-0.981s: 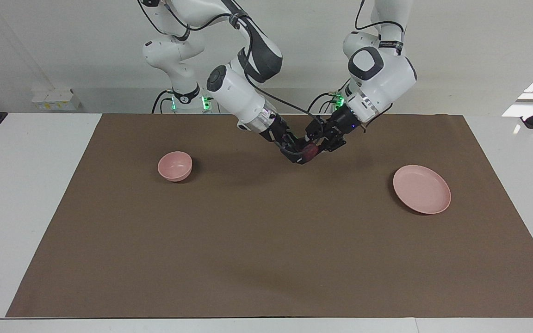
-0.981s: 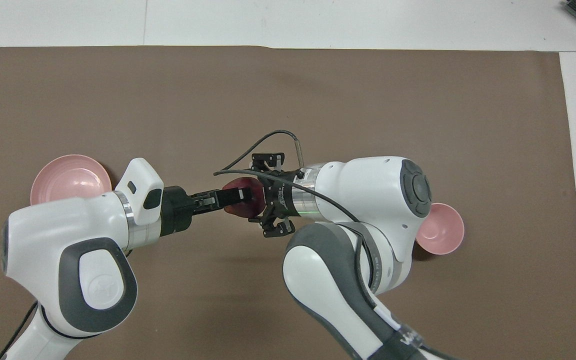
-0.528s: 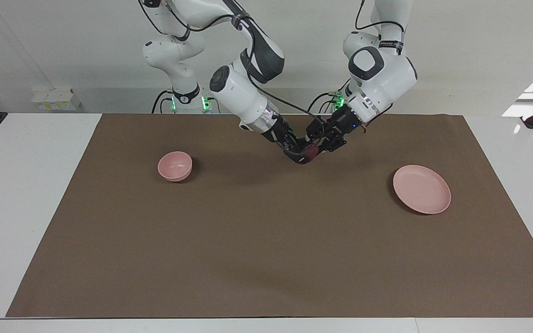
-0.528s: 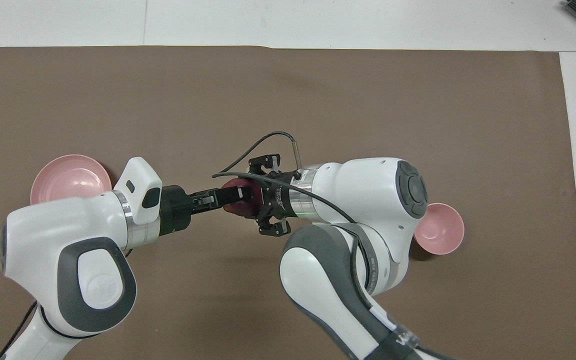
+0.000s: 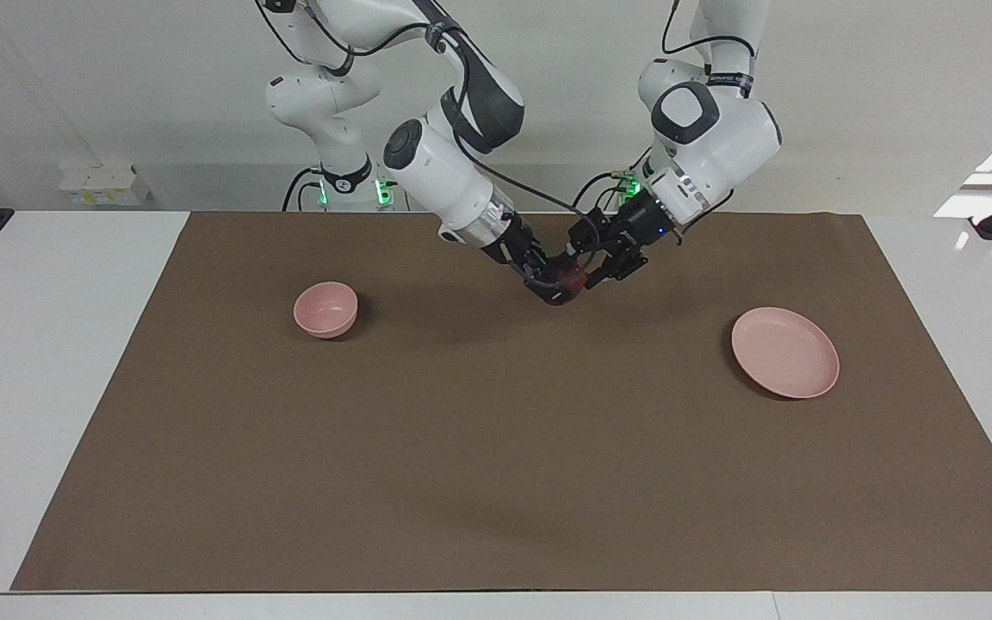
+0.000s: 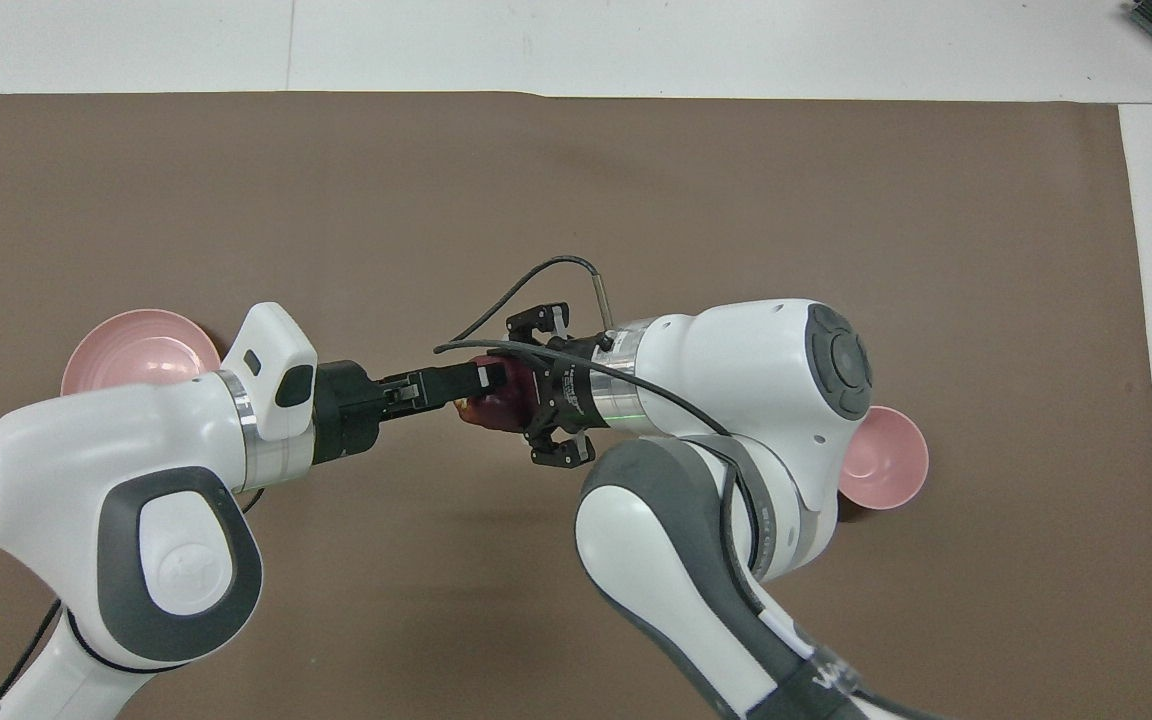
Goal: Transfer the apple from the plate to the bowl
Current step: 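Close the right gripper on the apple held by the left gripper, then carry the apple with the right gripper while the left gripper withdraws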
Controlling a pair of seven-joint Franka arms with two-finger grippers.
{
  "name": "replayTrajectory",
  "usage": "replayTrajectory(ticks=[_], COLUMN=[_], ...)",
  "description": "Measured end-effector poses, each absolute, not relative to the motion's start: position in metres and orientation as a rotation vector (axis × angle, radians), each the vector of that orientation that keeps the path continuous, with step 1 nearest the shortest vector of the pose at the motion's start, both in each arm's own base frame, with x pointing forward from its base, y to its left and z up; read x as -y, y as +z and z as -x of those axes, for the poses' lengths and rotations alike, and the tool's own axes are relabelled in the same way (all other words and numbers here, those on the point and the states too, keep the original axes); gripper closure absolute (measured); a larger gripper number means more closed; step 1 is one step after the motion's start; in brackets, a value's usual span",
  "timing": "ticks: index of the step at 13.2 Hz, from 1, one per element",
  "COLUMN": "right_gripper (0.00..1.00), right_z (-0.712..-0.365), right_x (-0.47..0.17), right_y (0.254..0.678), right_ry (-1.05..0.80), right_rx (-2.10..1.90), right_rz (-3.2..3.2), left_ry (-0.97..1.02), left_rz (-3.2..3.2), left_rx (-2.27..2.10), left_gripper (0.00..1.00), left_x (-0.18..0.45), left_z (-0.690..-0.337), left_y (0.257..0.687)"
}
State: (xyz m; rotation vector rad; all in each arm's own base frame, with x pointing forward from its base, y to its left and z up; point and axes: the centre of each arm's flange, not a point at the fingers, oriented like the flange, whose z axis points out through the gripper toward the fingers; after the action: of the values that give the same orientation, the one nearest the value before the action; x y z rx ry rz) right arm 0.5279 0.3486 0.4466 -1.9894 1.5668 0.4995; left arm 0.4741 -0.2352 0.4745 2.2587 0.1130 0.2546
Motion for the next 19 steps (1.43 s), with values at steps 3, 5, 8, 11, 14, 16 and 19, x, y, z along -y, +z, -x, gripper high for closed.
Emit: replayTrajectory(ticks=[3, 5, 8, 11, 14, 16, 19], right_gripper=[0.28, 0.28, 0.29, 0.29, 0.30, 0.30, 0.30], right_z=[-0.530, -0.528, -0.527, -0.522, -0.521, -0.520, -0.520], right_x=[-0.344, -0.340, -0.323, -0.307, -0.285, -0.263, -0.220], right_y=[0.448, 0.457, 0.481, 0.500, 0.500, 0.496, 0.490], right_ry=[0.471, 0.441, 0.324, 0.162, 0.101, 0.091, 0.105], right_rx=[-1.555, -1.508, -1.359, -1.109, -0.859, -0.748, -0.566], right_rz=[2.026, 2.087, 2.234, 2.461, 2.672, 2.823, 3.051], left_ry=[0.279, 0.312, 0.301, 0.237, 0.225, 0.236, 0.232], left_rz=[-2.252, -2.312, -2.449, -2.608, -2.831, -2.974, -3.075], left_rx=[-0.155, -0.120, -0.011, 0.130, 0.289, 0.375, 0.350], left_gripper=[0.00, 0.00, 0.00, 0.00, 0.00, 0.00, 0.00], left_x=[0.215, 0.199, 0.168, 0.131, 0.096, 0.072, 0.030], left_z=[-0.485, -0.492, -0.504, -0.529, -0.556, -0.565, -0.566], left_y=[0.479, 0.478, 0.476, 0.488, 0.512, 0.537, 0.599])
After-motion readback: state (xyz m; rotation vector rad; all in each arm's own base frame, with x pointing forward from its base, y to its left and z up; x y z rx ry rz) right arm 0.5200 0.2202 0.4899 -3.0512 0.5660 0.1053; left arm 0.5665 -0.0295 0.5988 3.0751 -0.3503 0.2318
